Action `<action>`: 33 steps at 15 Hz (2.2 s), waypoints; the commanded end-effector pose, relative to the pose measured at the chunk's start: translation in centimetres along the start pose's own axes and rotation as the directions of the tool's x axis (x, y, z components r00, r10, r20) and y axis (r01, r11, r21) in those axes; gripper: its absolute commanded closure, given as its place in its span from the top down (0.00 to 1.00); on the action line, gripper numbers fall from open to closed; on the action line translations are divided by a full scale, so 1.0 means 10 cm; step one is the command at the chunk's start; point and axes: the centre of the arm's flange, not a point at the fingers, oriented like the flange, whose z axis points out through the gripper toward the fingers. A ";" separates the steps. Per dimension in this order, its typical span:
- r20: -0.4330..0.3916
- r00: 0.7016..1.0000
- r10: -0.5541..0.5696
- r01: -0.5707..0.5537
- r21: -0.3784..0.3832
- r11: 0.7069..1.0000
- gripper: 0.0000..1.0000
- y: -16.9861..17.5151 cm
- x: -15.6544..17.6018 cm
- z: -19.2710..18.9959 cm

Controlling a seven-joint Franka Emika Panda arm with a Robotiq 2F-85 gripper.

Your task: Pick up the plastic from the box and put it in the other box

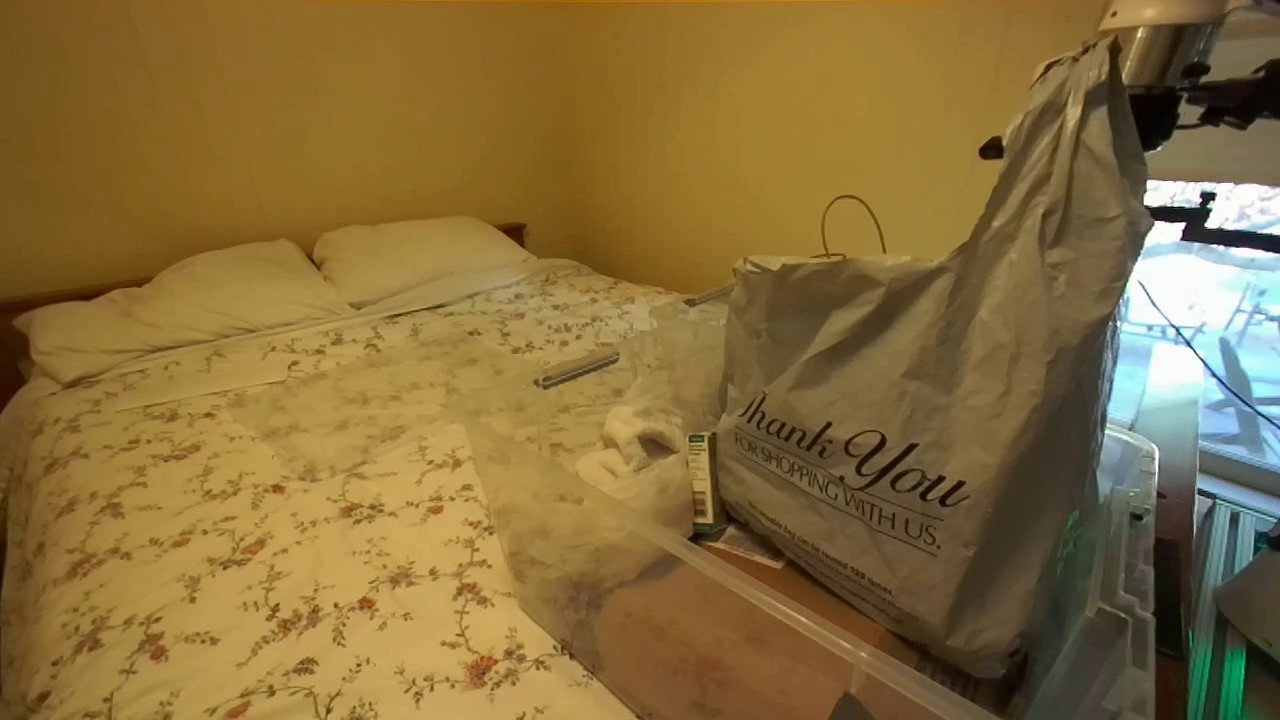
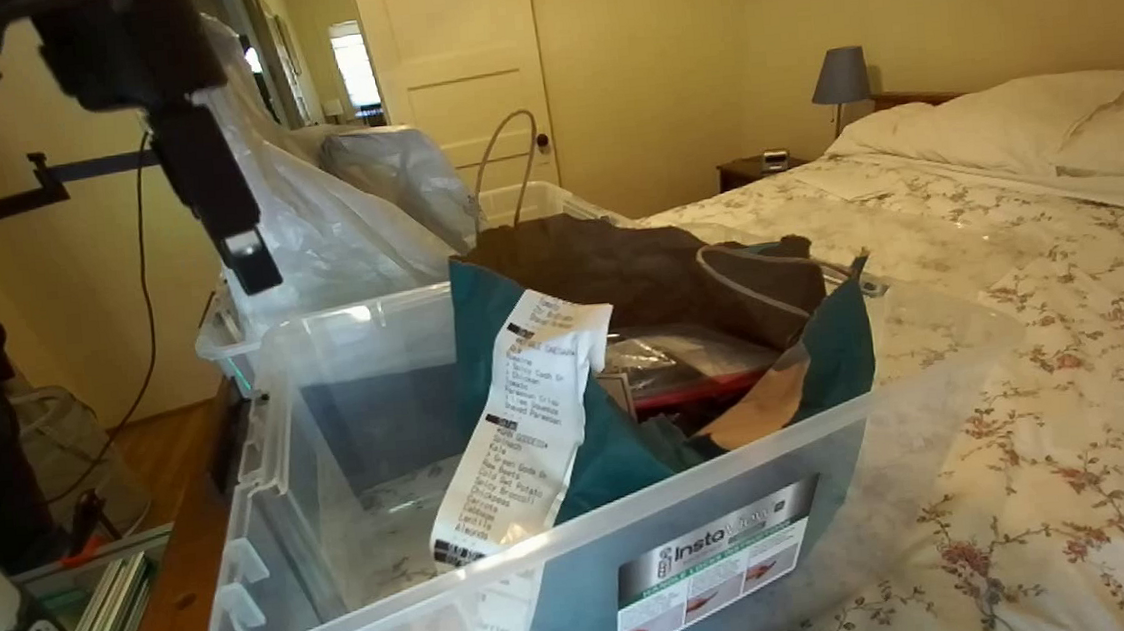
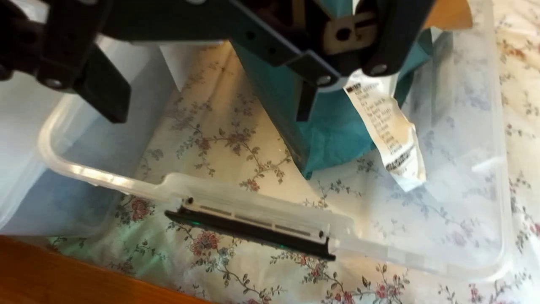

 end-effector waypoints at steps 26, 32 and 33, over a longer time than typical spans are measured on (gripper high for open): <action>-0.314 0.422 -0.851 0.906 0.111 0.408 1.00 -2.17 0.29 -1.72; -0.350 0.433 -0.830 0.885 -0.007 0.465 1.00 -2.47 0.45 -1.57; -0.352 0.433 -0.830 0.882 -0.026 0.471 1.00 -2.51 0.48 -1.50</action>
